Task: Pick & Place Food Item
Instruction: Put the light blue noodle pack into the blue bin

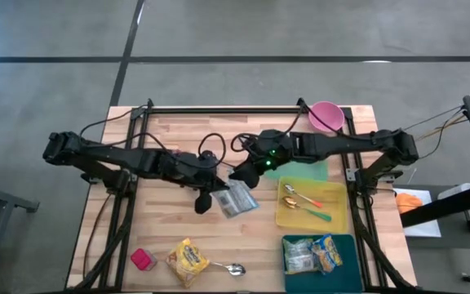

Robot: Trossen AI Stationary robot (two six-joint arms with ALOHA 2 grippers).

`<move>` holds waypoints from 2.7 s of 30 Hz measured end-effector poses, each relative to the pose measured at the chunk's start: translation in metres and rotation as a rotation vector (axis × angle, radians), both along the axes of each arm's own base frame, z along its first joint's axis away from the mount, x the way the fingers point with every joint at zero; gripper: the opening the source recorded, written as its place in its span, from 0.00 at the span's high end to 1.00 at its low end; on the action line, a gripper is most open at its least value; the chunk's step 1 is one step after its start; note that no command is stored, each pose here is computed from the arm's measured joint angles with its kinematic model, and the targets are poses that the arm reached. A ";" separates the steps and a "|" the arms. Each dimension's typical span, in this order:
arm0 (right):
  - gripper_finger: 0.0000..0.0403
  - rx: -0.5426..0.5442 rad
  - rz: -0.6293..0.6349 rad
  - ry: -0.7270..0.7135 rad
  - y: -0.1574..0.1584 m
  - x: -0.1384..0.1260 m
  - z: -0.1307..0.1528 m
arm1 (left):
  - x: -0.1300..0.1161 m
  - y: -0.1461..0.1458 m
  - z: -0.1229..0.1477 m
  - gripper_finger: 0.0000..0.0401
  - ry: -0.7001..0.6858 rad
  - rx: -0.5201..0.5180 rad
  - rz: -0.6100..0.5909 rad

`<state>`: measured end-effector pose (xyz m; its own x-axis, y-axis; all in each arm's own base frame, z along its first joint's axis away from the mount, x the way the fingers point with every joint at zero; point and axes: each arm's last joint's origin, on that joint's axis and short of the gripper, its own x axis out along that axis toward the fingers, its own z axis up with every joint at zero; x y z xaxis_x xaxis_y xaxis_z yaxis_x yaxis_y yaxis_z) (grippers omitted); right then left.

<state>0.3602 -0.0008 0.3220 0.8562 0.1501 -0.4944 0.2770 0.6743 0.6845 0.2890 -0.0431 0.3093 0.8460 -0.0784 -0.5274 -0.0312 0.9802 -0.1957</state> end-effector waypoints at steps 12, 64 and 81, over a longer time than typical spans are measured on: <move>0.43 0.013 0.008 -0.001 -0.001 0.001 -0.003 | 0.000 0.000 0.000 1.00 -0.004 0.006 -0.004; 0.98 -0.022 0.140 -0.020 0.008 -0.003 0.001 | 0.002 0.000 0.006 0.48 -0.056 -0.055 0.038; 0.98 -0.046 0.199 0.068 0.022 -0.043 0.022 | -0.011 0.003 0.019 0.31 -0.086 -0.062 0.041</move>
<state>0.3177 0.0208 0.3440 0.7761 0.2892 -0.5604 0.1799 0.7502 0.6363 0.2780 -0.0398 0.3279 0.8910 -0.0726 -0.4482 -0.0520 0.9643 -0.2595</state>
